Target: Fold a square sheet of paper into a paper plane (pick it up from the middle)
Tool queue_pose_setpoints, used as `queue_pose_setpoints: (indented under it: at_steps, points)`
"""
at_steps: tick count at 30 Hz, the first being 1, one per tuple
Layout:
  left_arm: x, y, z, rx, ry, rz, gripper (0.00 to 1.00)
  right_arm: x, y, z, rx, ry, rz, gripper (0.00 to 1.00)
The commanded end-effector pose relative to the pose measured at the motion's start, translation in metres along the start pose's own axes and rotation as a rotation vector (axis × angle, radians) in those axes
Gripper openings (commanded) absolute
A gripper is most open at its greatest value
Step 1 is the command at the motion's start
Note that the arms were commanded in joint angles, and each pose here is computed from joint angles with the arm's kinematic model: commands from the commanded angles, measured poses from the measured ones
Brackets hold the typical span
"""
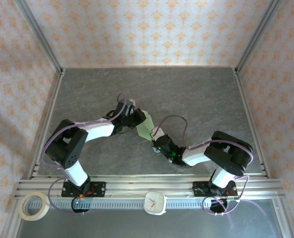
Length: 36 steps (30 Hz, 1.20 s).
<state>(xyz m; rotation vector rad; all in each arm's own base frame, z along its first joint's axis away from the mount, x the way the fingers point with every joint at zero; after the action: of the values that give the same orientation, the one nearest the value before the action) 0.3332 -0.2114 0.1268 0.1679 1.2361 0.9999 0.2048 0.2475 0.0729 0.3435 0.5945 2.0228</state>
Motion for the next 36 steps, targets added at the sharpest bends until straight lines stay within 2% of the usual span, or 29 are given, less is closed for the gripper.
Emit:
queue_pose_setpoints:
  at_steps: [1,6,17,20,22,28,36]
  points:
    - [0.004,0.001,-0.001,-0.003,0.004,0.01,0.06,-0.001,-0.001,0.011,-0.044,-0.015,-0.023,0.12]
    - [0.004,0.0,-0.001,-0.004,0.005,0.011,0.06,-0.001,0.001,0.013,-0.057,-0.023,-0.015,0.14]
    - [0.004,0.002,0.0,-0.011,0.008,0.015,0.07,0.0,0.001,0.01,-0.044,-0.034,0.0,0.0]
    - [0.005,0.006,0.001,-0.026,0.008,0.032,0.18,0.001,0.001,0.009,-0.038,-0.059,0.027,0.0]
    - [0.006,0.011,0.004,-0.05,0.007,0.05,0.32,0.001,-0.001,0.008,-0.023,-0.094,0.052,0.0]
    - [0.014,0.04,0.014,-0.155,0.014,0.121,0.59,0.0,-0.004,0.008,0.02,-0.206,0.175,0.0]
    - [0.02,0.065,0.013,-0.227,0.029,0.123,0.63,-0.004,-0.006,0.007,0.035,-0.293,0.229,0.0]
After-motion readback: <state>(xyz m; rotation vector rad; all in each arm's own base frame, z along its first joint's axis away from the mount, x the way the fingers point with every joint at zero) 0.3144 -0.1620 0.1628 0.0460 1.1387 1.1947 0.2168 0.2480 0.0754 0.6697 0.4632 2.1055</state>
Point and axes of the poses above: each hand's point on the last joint's axis, 136 mm out from that joint toward the fingers, its own y axis back along the fingers, its own x axis along the line the jaws close on, z = x × y, the point moved 7 cm from there along y, back along the fingers, and after that the axes turned 8 degrees about -y, right-handed, at the moved point
